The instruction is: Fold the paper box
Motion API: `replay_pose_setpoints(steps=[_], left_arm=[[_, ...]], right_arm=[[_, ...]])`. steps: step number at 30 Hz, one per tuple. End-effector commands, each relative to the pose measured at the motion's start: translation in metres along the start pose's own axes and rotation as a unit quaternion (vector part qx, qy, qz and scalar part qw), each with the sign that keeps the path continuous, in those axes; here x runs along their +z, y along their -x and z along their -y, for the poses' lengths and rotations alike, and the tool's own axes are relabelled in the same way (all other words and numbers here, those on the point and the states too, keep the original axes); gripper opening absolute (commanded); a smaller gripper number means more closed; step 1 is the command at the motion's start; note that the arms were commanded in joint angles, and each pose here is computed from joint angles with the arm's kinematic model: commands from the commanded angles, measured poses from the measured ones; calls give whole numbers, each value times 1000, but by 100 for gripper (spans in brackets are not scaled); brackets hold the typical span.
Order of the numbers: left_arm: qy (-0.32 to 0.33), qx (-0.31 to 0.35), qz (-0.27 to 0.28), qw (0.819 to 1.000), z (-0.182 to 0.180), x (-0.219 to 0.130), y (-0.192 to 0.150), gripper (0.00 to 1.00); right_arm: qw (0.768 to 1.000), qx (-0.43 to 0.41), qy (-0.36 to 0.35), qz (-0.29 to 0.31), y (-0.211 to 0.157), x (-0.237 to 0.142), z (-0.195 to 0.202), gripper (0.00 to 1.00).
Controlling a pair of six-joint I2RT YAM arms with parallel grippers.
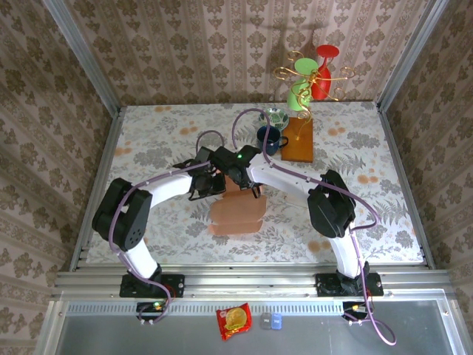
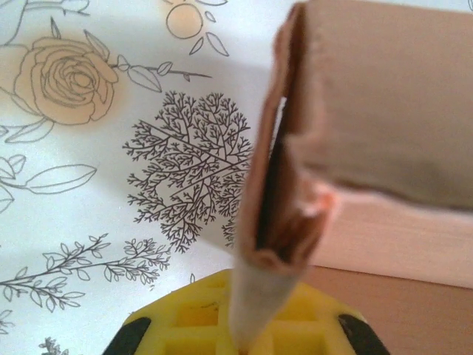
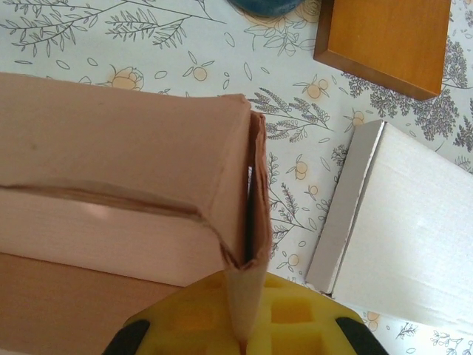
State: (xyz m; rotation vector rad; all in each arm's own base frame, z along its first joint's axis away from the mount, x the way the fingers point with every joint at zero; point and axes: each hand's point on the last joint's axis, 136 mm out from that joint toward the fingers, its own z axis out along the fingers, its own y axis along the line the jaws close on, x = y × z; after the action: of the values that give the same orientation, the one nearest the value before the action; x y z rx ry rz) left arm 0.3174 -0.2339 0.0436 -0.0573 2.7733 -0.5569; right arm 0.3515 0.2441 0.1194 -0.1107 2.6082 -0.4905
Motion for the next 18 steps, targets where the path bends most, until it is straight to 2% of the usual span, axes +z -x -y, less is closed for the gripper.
replay_pose_setpoints(steps=[1,3,6,10,14,18], left_arm=[[110,-28,-17,993,-48,4,-20,0],[101,-28,-10,994,-43,2,-17,0],[99,-27,-8,995,-41,1,-15,12],[100,-23,-5,995,-40,-2,-13,21],[83,-11,28,996,-31,-20,0,40],[50,7,51,997,-18,-36,15,45]], right_arm=[[999,-13,-44,-16,-11,4,15,0],[999,-13,-43,-16,-10,3,15,0],[999,-13,-43,-17,-11,4,15,0],[999,-13,-42,-17,-12,3,15,0],[999,-13,-38,-18,-11,3,14,0],[999,-14,-38,-19,-12,4,14,0]])
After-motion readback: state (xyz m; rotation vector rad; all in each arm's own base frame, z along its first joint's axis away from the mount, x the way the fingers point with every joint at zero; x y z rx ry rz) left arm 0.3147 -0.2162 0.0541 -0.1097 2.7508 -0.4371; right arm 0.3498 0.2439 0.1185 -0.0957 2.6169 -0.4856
